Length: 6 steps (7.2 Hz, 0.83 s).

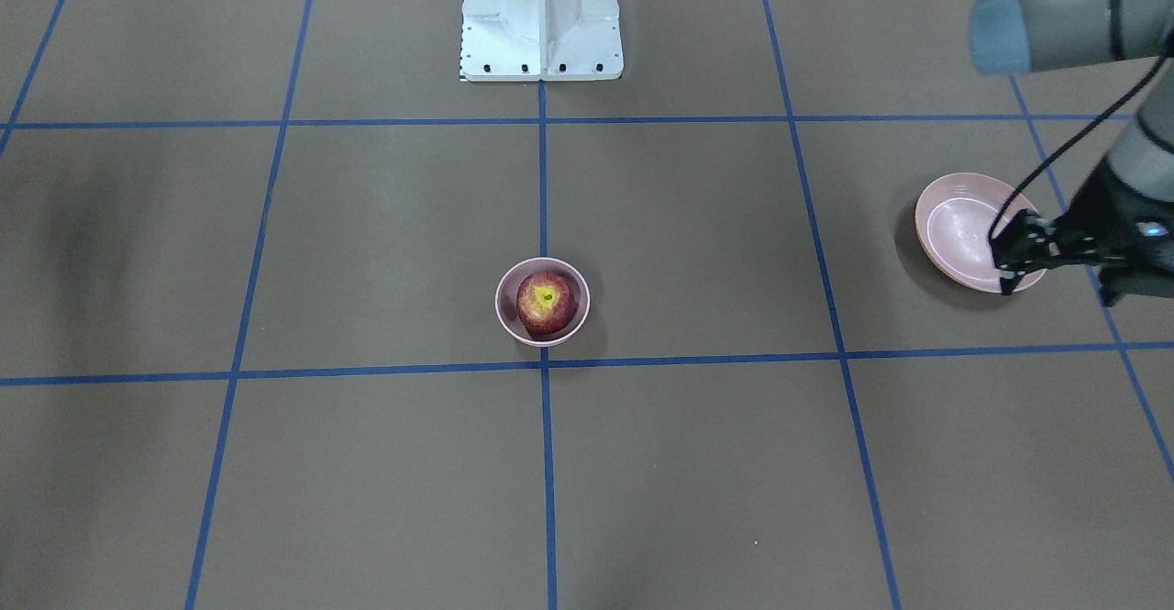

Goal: Move apple from plate to bowl

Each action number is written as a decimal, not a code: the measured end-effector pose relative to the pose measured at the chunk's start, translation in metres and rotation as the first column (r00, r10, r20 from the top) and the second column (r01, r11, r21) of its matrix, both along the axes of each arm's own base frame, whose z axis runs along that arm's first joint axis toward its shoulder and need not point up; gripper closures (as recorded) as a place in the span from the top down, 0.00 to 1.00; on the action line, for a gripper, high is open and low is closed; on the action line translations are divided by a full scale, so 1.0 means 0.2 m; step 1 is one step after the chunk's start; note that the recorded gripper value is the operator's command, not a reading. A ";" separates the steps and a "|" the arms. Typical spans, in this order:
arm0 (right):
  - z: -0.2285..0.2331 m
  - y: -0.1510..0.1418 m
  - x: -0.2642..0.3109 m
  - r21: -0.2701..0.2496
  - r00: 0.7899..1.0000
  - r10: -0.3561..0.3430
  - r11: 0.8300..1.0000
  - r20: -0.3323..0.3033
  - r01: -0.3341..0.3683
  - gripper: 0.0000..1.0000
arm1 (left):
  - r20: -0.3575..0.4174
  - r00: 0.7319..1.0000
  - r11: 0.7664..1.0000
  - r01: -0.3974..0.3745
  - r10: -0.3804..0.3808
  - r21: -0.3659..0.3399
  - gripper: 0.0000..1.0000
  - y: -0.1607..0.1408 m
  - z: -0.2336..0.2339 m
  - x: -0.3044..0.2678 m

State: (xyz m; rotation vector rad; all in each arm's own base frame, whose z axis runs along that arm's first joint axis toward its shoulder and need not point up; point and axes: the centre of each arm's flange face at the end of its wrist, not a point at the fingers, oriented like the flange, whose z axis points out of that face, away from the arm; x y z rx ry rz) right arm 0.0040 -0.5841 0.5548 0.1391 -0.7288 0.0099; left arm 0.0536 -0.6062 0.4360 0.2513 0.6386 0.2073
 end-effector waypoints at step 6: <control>0.02 0.29 0.44 -0.182 0.998 0.054 0.982 0.033 -0.047 1.00 | 0.021 0.999 0.982 0.048 -0.045 -0.181 0.98 0.40 0.96 -0.68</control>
